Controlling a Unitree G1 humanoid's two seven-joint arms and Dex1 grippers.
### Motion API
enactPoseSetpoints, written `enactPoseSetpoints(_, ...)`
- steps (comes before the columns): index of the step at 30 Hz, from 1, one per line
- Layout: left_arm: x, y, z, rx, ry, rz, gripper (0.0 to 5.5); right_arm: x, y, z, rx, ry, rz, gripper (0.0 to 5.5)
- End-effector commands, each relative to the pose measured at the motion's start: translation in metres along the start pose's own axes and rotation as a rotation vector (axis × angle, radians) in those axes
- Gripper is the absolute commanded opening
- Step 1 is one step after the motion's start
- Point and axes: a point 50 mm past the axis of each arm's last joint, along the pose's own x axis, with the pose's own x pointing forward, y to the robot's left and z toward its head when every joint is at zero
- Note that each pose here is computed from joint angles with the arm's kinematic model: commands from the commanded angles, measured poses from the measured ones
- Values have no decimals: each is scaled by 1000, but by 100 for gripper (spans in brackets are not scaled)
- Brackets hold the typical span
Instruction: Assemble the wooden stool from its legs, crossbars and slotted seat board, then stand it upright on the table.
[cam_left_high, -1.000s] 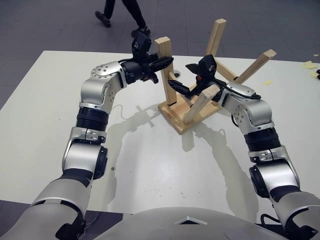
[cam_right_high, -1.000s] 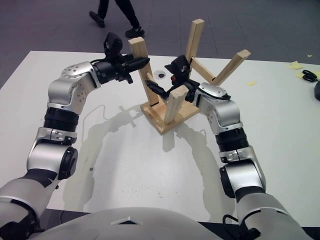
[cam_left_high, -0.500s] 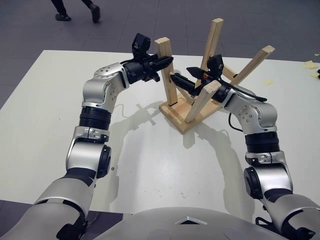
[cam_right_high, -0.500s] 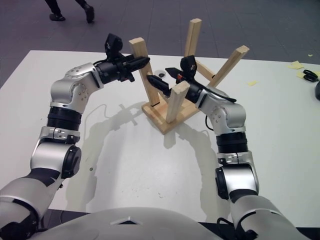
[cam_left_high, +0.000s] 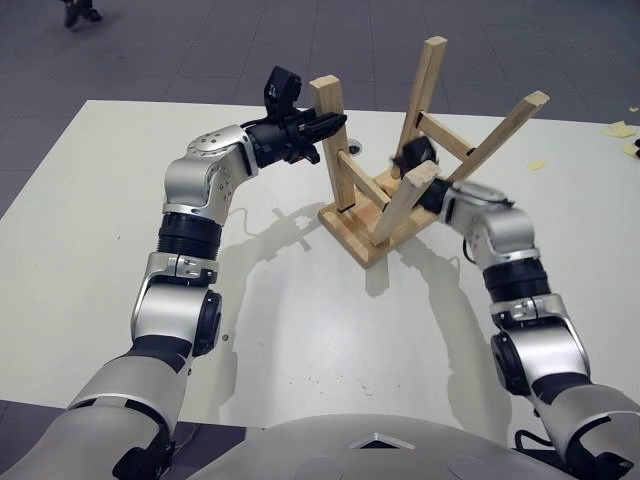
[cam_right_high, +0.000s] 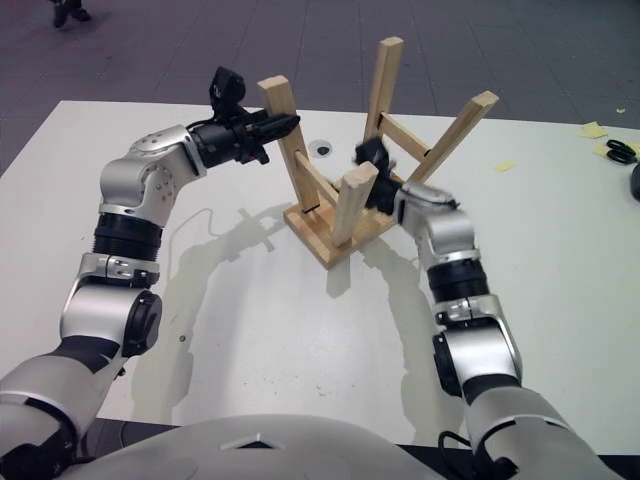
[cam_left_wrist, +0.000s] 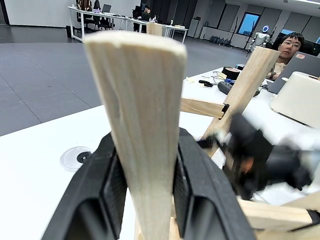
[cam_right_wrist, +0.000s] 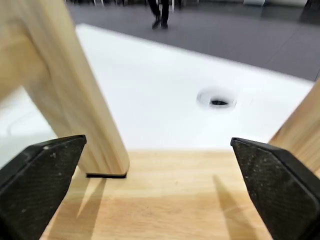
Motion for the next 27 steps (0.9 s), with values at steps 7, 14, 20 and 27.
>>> enactPoseSetpoints(7, -5, 6, -17, 17, 87, 47, 105, -12, -12, 55, 50, -297, -62, 540)
enactPoseSetpoints(14, -9, -4, -5, 87, 45, 21, 105, -45, -17, 102, 17, -514, -110, 540)
enactPoseSetpoints(20, -14, -5, 0, 80, 22, 39, 206, -70, -3, 132, -15, -647, -92, 540)
enactPoseSetpoints(27, -25, -12, 38, 33, -160, 17, 328, -81, 3, 135, 21, -708, -116, 540)
